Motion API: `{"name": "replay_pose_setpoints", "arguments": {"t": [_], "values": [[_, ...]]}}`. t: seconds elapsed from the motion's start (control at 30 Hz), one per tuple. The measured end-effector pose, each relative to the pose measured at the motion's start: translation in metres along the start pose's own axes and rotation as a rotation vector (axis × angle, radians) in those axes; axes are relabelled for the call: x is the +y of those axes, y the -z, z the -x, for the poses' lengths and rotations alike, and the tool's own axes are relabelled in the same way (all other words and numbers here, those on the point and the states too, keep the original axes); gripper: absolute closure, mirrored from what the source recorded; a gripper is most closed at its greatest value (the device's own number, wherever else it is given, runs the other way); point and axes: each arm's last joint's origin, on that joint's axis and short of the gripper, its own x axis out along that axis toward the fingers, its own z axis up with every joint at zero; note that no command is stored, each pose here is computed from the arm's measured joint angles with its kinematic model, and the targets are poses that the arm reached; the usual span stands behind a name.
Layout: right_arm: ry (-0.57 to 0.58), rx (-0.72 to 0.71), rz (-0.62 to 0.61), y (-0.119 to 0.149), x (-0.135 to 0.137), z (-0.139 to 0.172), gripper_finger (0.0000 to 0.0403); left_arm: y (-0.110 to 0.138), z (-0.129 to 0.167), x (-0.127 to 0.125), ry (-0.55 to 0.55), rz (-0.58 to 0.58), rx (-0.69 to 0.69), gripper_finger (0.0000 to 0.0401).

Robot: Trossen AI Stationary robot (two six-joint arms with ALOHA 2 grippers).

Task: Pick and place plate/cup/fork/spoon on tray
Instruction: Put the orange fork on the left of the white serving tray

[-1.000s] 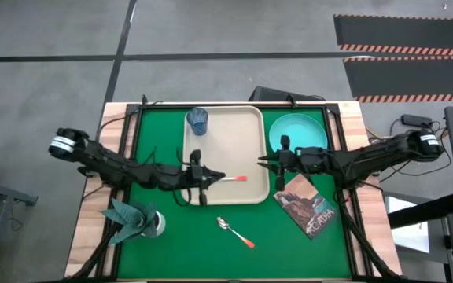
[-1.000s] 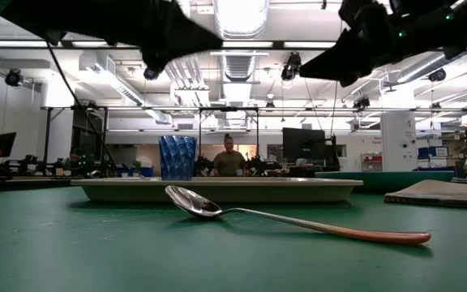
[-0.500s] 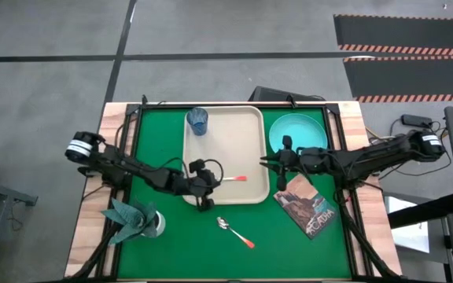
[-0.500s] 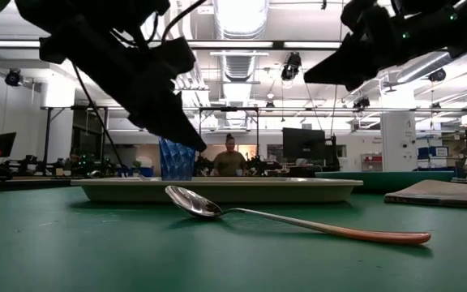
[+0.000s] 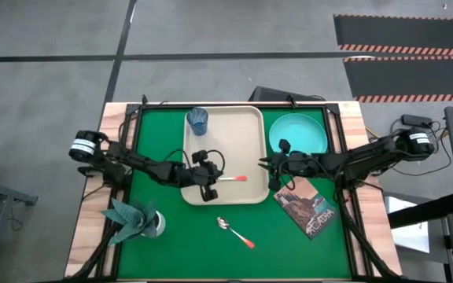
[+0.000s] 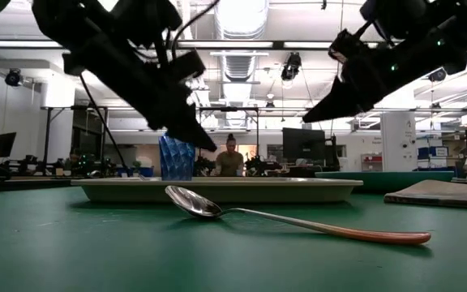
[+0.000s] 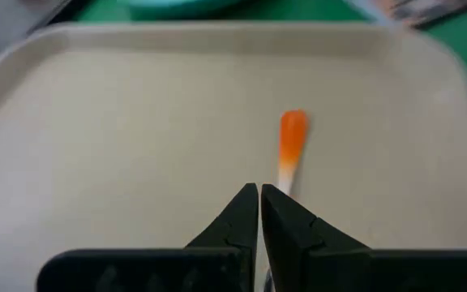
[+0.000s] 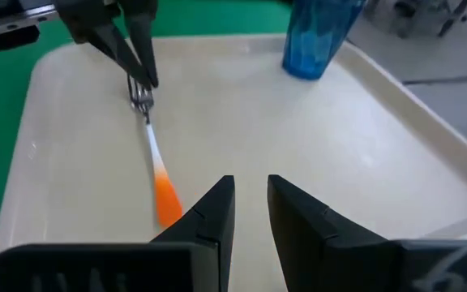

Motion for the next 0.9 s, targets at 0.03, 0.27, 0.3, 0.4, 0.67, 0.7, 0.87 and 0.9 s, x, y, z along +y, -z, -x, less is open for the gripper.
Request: {"name": "replay_pose_setpoints", "arguments": {"t": [0.03, 0.27, 0.3, 0.4, 0.67, 0.7, 0.87, 0.9], "values": [[0.0, 0.009, -0.002, 0.002, 0.0, -0.002, 0.0335, 0.002, -0.002, 0.001, -0.004, 0.007, 0.01, 0.0397], [0.003, 0.04, 0.001, 0.007, 0.003, -0.008, 0.0335, 0.012, -0.018, -0.003, -0.035, -0.008, 0.003, 0.0397], [0.004, 0.038, 0.0, 0.005, 0.003, -0.009, 0.0335, 0.012, -0.021, -0.003, -0.054, -0.011, -0.011, 0.0397], [0.003, 0.023, -0.006, 0.0, 0.003, -0.01, 0.0335, 0.004, -0.027, -0.001, -0.097, 0.007, -0.072, 0.0397], [0.002, 0.006, -0.012, -0.006, 0.003, -0.01, 0.0335, 0.015, -0.035, 0.0, -0.103, 0.059, -0.039, 0.0397], [0.002, 0.006, -0.012, -0.006, 0.003, -0.01, 0.0335, 0.016, -0.035, 0.0, -0.102, 0.078, -0.038, 0.0397], [0.002, 0.009, -0.011, -0.005, 0.003, -0.01, 0.0335, 0.022, -0.037, -0.002, -0.097, 0.084, -0.016, 0.0397], [0.002, 0.009, -0.011, -0.005, 0.003, -0.01, 0.0335, 0.022, -0.038, -0.002, -0.091, 0.086, -0.017, 0.0397]]}}
